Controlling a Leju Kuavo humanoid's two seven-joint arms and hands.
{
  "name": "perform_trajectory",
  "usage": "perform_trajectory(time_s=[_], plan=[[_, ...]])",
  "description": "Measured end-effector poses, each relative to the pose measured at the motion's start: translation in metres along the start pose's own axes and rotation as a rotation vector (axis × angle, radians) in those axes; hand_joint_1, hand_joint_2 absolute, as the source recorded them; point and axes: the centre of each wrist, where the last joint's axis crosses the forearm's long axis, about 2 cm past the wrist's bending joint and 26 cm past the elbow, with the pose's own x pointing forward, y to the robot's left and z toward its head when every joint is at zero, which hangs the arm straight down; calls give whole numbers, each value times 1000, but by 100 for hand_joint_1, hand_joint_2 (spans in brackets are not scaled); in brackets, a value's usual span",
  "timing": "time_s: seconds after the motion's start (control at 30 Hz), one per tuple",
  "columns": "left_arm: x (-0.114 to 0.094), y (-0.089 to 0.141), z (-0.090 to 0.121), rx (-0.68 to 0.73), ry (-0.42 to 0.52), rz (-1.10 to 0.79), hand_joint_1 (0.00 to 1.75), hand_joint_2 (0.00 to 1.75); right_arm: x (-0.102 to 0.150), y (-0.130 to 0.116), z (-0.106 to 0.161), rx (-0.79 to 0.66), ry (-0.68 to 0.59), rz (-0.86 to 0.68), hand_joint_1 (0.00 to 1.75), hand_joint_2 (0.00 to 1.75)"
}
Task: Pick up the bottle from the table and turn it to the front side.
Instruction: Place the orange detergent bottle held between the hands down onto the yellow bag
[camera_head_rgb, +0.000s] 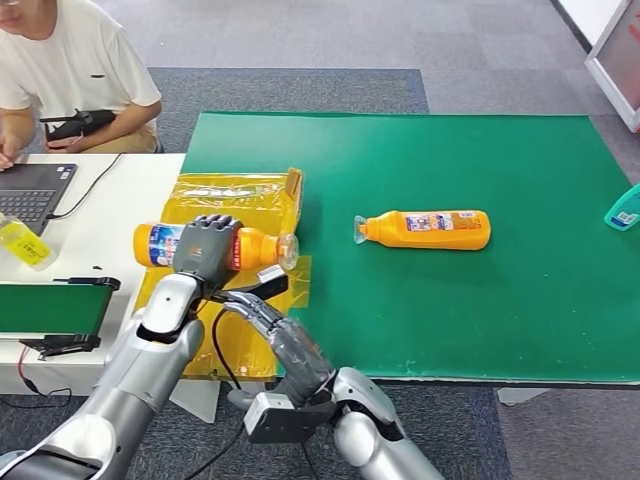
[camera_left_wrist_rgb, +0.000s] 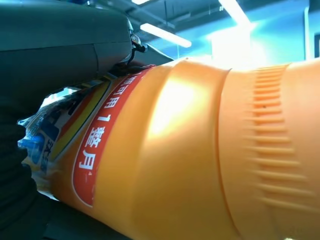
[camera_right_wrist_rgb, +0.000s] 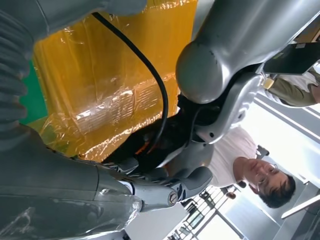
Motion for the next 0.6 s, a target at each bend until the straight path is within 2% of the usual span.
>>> perform_trajectory(time_s=[0.3, 0.53, 0.6], plan=[[-13, -38, 18, -106, 78, 71, 175, 175, 5, 0, 0, -7, -14, -2, 0, 175], [-11, -49, 23, -157, 92, 81, 175, 175, 9, 0, -1, -10, -30, -4, 0, 175], [-10, -50, 23, -160, 95, 84, 133, 175, 10, 0, -2, -11, -33, -5, 0, 175]])
